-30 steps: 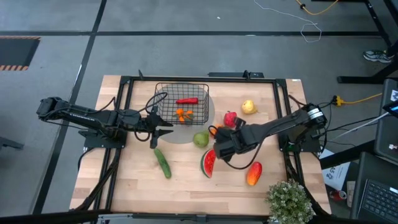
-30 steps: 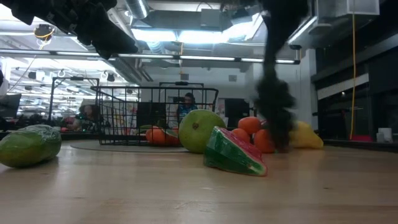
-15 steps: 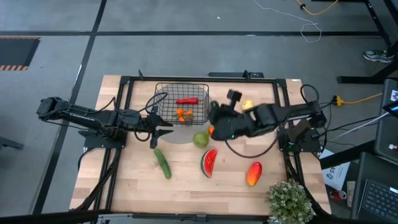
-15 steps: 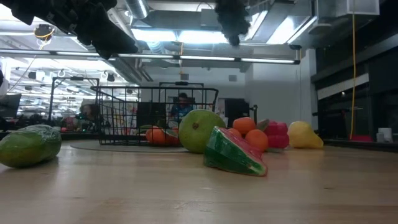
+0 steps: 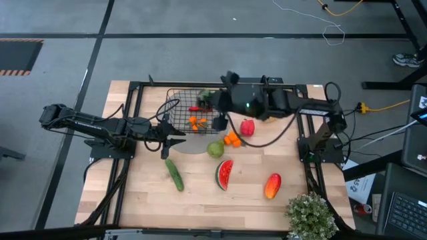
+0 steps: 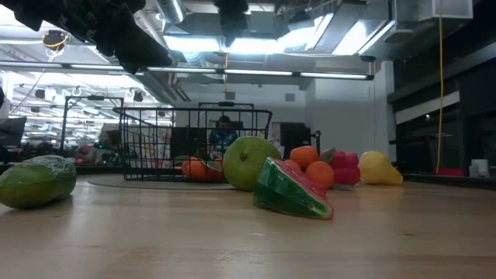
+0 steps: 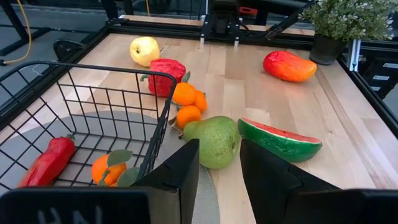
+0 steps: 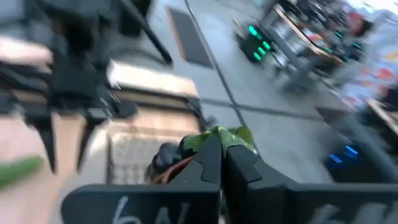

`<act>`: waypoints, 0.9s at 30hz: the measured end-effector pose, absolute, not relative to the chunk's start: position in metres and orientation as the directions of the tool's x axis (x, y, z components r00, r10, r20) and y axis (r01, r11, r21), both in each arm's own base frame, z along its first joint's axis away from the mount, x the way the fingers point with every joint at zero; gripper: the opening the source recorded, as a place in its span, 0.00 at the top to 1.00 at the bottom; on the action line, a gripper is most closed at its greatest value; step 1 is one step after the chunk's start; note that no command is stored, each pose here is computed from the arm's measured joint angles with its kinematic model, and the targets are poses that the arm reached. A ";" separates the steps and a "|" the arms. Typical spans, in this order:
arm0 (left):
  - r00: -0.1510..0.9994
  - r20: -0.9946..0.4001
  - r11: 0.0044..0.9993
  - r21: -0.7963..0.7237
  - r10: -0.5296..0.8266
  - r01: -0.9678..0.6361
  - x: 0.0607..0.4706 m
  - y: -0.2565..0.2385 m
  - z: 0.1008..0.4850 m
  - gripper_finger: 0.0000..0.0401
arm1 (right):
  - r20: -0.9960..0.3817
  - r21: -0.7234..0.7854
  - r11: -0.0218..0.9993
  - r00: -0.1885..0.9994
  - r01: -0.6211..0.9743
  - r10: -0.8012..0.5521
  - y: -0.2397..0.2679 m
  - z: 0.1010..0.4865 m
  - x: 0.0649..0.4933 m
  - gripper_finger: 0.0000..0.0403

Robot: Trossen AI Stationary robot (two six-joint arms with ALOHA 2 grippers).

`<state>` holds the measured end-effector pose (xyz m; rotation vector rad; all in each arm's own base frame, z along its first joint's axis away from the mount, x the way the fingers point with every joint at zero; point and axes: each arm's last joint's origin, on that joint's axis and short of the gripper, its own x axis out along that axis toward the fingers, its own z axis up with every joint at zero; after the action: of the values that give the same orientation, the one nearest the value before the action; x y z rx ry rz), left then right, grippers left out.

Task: Build produce basket
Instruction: Put the black grapes into the wire basket

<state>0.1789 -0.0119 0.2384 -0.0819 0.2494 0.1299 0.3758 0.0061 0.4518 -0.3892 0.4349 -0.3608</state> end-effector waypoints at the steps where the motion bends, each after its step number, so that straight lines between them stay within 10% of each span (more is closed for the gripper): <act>1: 0.961 -0.251 0.988 -0.065 0.118 -0.138 0.179 -0.012 0.238 0.72 | -0.327 -0.414 0.880 0.864 0.234 -0.383 0.001 0.451 0.378 1.00; 27: 0.961 -0.251 0.988 -0.065 0.118 -0.138 0.179 -0.012 0.238 0.71 | -0.081 -0.217 0.947 0.962 0.237 -0.259 -0.070 0.352 0.412 1.00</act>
<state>0.1789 -0.0120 0.2384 -0.0818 0.2494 0.1295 0.4121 -0.0703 0.3520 -0.2071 0.1096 -0.2530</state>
